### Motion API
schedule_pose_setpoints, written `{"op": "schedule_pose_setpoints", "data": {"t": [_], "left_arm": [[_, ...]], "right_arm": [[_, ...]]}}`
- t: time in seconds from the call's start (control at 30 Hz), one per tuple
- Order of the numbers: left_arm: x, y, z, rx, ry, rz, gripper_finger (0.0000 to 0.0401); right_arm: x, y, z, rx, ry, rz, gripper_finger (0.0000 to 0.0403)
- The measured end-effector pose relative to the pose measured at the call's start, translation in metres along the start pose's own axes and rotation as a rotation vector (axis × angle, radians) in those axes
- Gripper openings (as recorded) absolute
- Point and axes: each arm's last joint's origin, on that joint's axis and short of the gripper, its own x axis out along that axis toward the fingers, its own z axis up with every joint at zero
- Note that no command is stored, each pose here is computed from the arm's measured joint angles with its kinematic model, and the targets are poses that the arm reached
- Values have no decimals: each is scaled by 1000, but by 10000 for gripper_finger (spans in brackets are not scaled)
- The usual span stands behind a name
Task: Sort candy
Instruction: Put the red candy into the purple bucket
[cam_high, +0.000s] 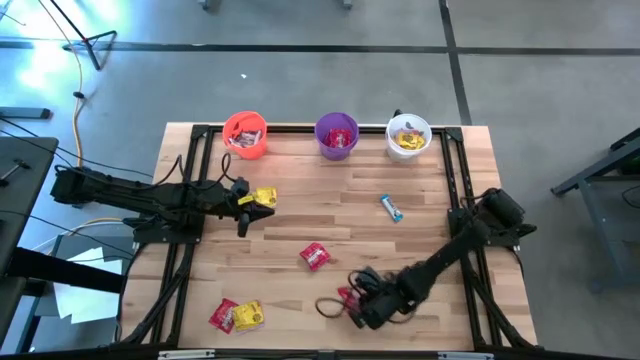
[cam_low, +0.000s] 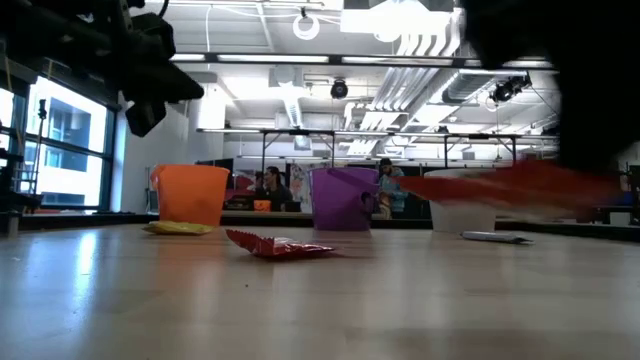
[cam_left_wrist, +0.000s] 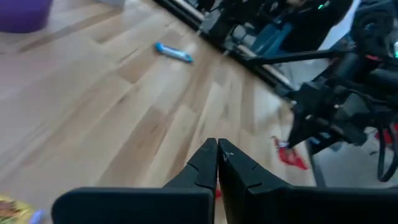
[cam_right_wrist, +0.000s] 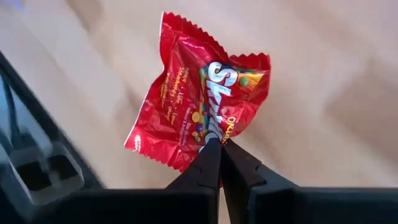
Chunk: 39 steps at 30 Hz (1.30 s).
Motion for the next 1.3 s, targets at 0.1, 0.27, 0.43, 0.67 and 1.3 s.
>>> {"op": "schedule_pose_setpoints", "data": {"t": [0.1, 0.27, 0.43, 0.67, 1.3], "left_arm": [[3, -4, 2, -23, -25, -33, 4], [12, -8, 0, -81, -28, -61, 33], [22, -14, -2, -130, -42, -110, 79], [32, -19, -6, -195, -45, -144, 129], [33, -18, -1, -204, -140, -109, 141]], "right_arm": [[-3, 7, 30, -38, -82, 0, 2], [-9, 14, 85, -112, -216, -20, 1], [-15, 11, 139, -191, -323, -47, 0], [-31, 17, 187, -271, -438, -1, 0], [-41, 21, 204, -335, -500, 21, 0]]}}
